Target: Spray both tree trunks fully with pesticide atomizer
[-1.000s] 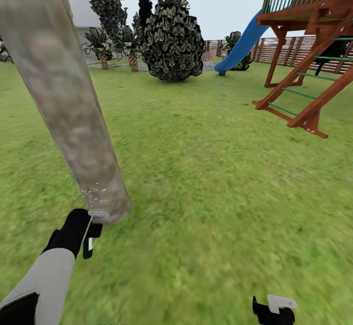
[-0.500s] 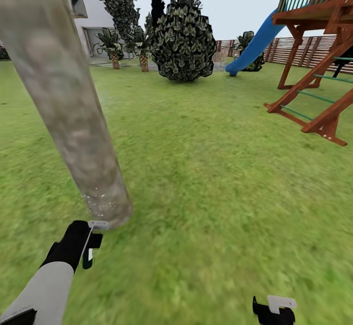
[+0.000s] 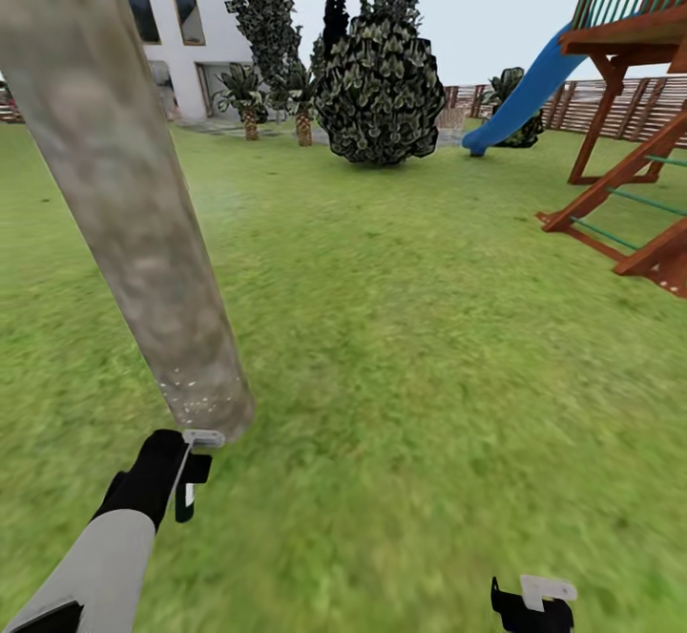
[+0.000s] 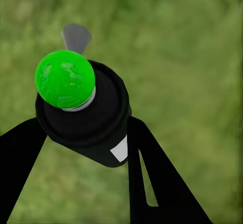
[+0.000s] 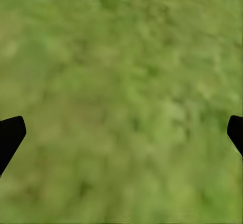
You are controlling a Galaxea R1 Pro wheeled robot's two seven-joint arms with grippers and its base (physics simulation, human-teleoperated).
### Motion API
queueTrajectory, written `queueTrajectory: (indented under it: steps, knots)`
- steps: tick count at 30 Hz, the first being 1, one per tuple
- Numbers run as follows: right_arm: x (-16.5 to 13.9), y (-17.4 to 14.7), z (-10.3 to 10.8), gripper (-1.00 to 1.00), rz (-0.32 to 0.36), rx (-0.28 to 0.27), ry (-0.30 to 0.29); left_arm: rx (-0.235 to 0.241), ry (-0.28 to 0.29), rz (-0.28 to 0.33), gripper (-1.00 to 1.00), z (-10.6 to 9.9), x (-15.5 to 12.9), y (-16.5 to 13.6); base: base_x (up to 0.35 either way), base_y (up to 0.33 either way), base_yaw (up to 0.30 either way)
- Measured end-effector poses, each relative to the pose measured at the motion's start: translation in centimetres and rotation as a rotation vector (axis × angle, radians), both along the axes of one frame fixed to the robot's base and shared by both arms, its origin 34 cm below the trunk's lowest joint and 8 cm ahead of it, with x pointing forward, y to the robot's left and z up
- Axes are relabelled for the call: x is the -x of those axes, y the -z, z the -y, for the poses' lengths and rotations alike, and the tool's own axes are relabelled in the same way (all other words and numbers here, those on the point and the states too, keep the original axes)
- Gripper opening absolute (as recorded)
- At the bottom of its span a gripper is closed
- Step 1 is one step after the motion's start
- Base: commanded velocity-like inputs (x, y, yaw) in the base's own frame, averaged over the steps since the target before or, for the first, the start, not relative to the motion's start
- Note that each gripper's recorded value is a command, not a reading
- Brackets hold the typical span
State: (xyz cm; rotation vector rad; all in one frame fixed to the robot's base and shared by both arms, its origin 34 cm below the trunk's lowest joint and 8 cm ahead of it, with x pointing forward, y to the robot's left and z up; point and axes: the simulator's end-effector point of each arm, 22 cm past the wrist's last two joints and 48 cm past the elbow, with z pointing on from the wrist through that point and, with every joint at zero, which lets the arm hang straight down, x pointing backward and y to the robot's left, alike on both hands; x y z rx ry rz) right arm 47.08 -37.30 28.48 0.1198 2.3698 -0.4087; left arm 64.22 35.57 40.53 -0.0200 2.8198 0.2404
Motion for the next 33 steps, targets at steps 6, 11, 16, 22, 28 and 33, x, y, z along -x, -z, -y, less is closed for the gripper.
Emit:
queueTrajectory:
  steps: [6,11,16,22,28,33]
  knots:
    - [-0.2,-0.2,0.0,1.00,0.006,0.000,-0.001,0.029,-0.050,0.038,-1.00,-0.8,-0.2,-0.2,0.213,-0.208,0.222]
    - [-0.3,-0.4,0.0,1.00,0.010,0.000,-0.001,0.028,-0.048,0.050,-1.00,-0.8,-0.4,-0.5,0.034,-0.264,0.226]
    - [-0.5,-0.5,0.0,1.00,0.015,0.000,0.000,0.029,-0.048,0.055,-1.00,-0.7,-0.5,-0.8,0.009,-0.273,0.226]
    - [-0.6,-0.7,0.0,1.00,0.020,0.000,0.000,0.029,-0.047,0.061,-1.00,-0.7,-0.6,-1.0,0.132,-0.270,0.137]
    - [-0.6,-0.8,0.2,1.00,0.021,0.004,0.002,0.030,-0.048,0.060,-1.00,-0.7,-0.6,-1.0,0.152,-0.268,0.001]
    - [-0.7,-0.8,0.1,1.00,0.021,0.003,0.003,0.030,-0.048,0.060,-1.00,-0.7,-0.6,-1.0,0.152,-0.268,0.101]
